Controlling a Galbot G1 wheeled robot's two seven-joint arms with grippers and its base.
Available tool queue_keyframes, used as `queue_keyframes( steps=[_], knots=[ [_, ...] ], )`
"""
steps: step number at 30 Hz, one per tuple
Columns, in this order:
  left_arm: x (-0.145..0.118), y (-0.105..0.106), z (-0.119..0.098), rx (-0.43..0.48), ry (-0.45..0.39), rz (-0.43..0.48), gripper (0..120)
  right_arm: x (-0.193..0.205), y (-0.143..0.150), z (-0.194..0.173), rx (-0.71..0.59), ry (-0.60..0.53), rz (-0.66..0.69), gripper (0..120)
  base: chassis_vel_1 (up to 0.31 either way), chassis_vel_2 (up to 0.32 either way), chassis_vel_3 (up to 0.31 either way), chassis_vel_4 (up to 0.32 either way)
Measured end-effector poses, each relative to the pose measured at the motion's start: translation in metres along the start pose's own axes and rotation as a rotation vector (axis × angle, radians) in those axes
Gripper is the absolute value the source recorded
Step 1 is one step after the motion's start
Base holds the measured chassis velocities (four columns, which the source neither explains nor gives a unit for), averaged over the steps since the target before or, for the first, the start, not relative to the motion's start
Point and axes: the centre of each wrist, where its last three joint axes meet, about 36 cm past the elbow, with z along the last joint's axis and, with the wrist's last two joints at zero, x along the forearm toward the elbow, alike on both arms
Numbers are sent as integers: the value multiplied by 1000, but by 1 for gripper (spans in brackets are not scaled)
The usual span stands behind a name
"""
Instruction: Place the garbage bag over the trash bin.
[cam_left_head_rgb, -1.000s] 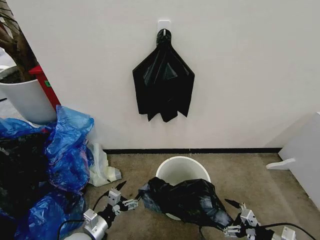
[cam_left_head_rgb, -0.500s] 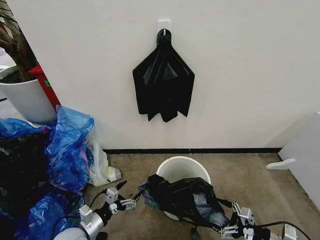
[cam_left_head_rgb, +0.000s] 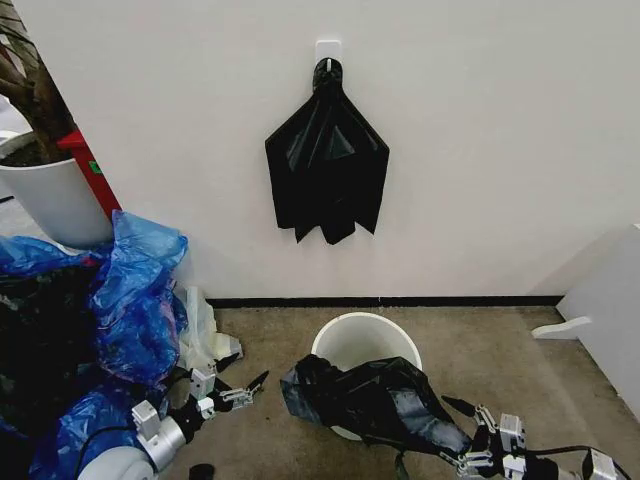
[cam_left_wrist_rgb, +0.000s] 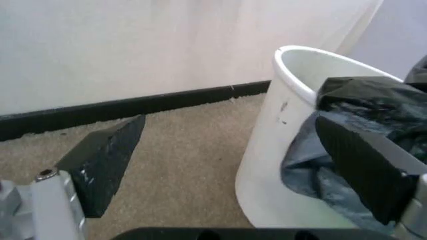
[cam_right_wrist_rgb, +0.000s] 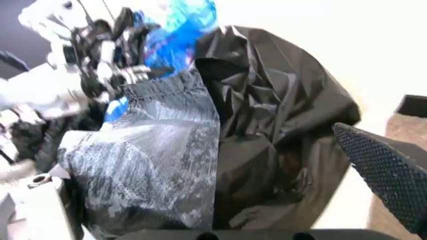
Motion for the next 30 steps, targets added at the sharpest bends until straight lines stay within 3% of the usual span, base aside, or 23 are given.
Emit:
queue_keyframes(
  steps=[10,20,30],
  knots=[
    [-3,-6,6,-7,11,4,100,-26,18,-10,-201,-96,-49,100,0,0,0,0],
    [-9,-17,10,-18,13,21,100,-57,37,-34,-259,-124,244,100,0,0,0,0],
    [-11,-24,16,-14,17,24,100,-72,57,-63,-427,-183,380,100,0,0,0,0]
  ],
)
